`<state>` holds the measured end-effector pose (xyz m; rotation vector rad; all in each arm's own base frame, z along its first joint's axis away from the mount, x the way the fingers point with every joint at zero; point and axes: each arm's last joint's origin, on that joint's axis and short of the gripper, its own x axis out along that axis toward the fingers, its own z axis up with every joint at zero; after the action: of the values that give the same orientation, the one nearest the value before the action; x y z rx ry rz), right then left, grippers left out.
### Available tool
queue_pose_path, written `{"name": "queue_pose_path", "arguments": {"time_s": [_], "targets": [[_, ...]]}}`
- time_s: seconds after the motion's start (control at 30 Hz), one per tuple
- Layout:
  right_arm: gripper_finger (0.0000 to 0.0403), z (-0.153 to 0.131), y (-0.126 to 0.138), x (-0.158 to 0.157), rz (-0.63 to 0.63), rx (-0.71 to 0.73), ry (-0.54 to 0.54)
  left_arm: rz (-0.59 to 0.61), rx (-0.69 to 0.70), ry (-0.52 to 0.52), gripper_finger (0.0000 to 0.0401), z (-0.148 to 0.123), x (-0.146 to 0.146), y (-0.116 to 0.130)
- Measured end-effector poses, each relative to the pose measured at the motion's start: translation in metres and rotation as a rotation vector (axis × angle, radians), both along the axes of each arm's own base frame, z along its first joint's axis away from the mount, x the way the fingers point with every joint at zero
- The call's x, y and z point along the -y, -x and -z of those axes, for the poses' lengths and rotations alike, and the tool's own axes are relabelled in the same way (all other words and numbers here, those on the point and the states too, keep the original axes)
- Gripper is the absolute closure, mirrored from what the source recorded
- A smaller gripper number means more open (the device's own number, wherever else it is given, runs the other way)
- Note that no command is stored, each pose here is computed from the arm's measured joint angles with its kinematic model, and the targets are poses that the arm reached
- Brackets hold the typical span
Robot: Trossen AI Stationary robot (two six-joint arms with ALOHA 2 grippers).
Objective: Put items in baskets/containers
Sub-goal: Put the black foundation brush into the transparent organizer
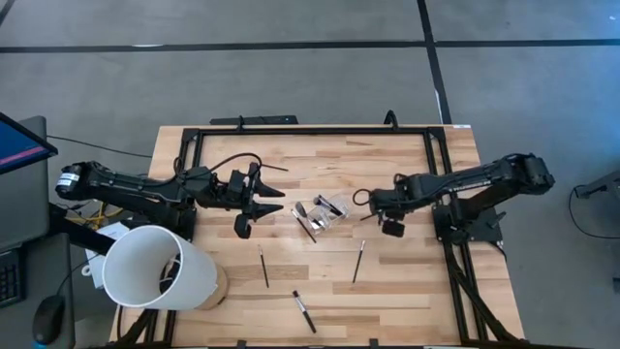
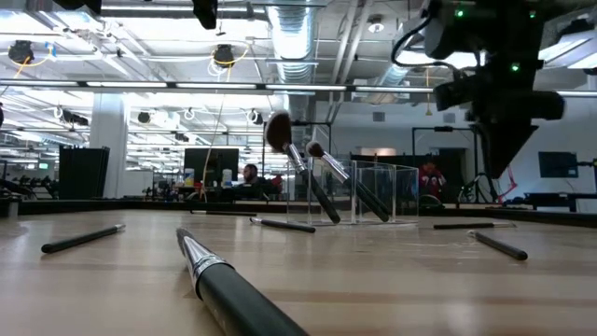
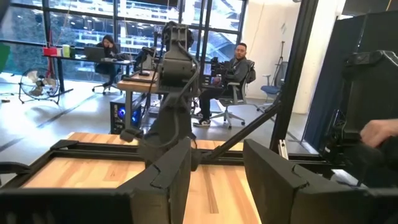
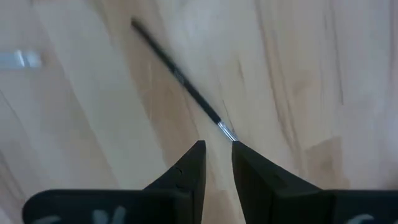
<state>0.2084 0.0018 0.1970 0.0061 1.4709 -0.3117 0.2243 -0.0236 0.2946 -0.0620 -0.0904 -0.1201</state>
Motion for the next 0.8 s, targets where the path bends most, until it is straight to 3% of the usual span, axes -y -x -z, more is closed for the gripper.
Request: {"name": "queue_pose_path", "arguments": {"time_s": [0.2, 0.37, 0.53, 0.8], "targets": [[0.0333, 0.011, -0.006, 0.0, -0.309, -0.112, 0.009, -0.021, -0.001, 0.0, 0.0257, 0.0, -0.002, 0.0], [0.0333, 0.029, -0.012, 0.003, -0.46, -0.228, -0.043, -0.048, -0.001, 0.0, 0.0257, 0.0, -0.008, -0.001], [0.0333, 0.042, -0.016, 0.018, -0.5, -0.295, -0.094, -0.084, -0.002, 0.0, 0.0257, 0.0, -0.016, -0.001], [0.0333, 0.042, -0.015, 0.048, -0.419, -0.23, -0.168, -0.121, -0.008, -0.001, 0.0257, 0.001, -0.024, -0.001]]}}
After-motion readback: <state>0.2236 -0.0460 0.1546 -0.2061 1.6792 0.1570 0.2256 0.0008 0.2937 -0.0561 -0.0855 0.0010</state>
